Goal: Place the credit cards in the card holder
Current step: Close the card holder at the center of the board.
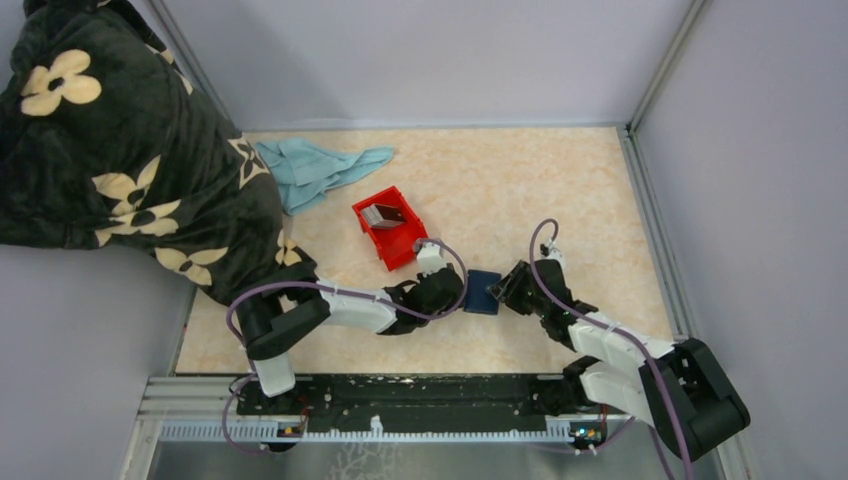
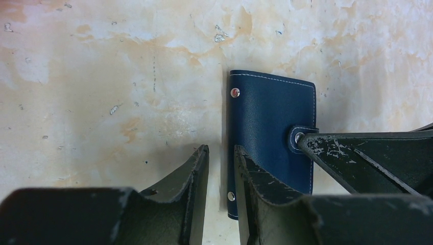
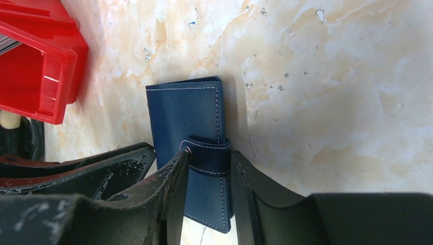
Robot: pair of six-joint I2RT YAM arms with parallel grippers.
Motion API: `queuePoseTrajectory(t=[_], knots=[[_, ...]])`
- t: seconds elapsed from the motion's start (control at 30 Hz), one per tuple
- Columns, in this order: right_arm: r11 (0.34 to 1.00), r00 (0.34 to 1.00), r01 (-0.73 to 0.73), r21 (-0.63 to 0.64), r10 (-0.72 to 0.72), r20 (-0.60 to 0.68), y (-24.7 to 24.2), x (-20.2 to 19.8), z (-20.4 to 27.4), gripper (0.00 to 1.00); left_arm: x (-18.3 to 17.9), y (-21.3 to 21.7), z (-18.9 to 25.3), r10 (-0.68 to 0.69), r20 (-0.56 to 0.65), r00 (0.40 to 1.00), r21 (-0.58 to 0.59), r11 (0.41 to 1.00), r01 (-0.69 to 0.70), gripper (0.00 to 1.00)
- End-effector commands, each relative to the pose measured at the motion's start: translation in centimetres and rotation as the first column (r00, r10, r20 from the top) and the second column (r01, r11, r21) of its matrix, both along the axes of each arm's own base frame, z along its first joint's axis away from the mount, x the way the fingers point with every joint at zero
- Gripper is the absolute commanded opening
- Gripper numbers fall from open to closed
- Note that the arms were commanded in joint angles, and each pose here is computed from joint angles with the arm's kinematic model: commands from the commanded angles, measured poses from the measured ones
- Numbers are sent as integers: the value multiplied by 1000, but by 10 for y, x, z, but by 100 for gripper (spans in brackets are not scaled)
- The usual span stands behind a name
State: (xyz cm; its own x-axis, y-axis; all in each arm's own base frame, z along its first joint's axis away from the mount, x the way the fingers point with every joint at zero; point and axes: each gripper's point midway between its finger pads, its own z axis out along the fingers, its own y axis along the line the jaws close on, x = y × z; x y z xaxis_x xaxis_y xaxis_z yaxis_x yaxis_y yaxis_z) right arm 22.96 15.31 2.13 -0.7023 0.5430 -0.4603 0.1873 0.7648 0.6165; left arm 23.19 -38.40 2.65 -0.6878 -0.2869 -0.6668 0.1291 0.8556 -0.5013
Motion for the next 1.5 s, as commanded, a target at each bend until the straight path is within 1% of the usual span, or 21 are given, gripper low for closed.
queuePoseTrajectory(t=[0.0, 0.37, 0.57, 0.73, 0.83, 0.97, 1.13, 1.23, 1.37, 1.47], knots=[[996, 982, -31, -89, 14, -187, -15, -38, -42, 36, -18, 19, -43, -24, -92, 995, 142, 989, 37, 33], [993, 977, -52, -109, 28, -212, -16, -47, -48, 35, -18, 19, -46, -16, -103, 995, 159, 987, 32, 33], [990, 987, -59, -129, 38, -158, -16, -38, -26, 35, -17, 22, -47, 0, -106, 994, 174, 985, 19, 33], [984, 984, -81, -162, 53, -167, -16, -37, -23, 35, -18, 22, -49, 5, -117, 993, 178, 984, 16, 33], [976, 988, -80, -200, 51, -146, -19, -36, -17, 38, -20, 24, -51, 11, -129, 992, 183, 983, 13, 33], [965, 994, -61, -256, 36, -102, -28, -27, 5, 43, -26, 27, -56, 15, -158, 987, 178, 984, 13, 33], [946, 997, -65, -319, 50, -56, -30, -15, 33, 46, -33, 28, -53, 2, -169, 986, 135, 991, 21, 32], [934, 997, -73, -349, 64, -38, -26, -10, 46, 46, -40, 24, -50, -37, -168, 985, 98, 994, 54, 32], [920, 996, -93, -381, 89, -28, -16, -4, 55, 46, -52, 19, -46, -102, -159, 982, 33, 994, 109, 30], [899, 992, -126, -419, 119, -43, -5, -3, 56, 46, -62, 17, -44, -136, -152, 979, -1, 990, 138, 30]])
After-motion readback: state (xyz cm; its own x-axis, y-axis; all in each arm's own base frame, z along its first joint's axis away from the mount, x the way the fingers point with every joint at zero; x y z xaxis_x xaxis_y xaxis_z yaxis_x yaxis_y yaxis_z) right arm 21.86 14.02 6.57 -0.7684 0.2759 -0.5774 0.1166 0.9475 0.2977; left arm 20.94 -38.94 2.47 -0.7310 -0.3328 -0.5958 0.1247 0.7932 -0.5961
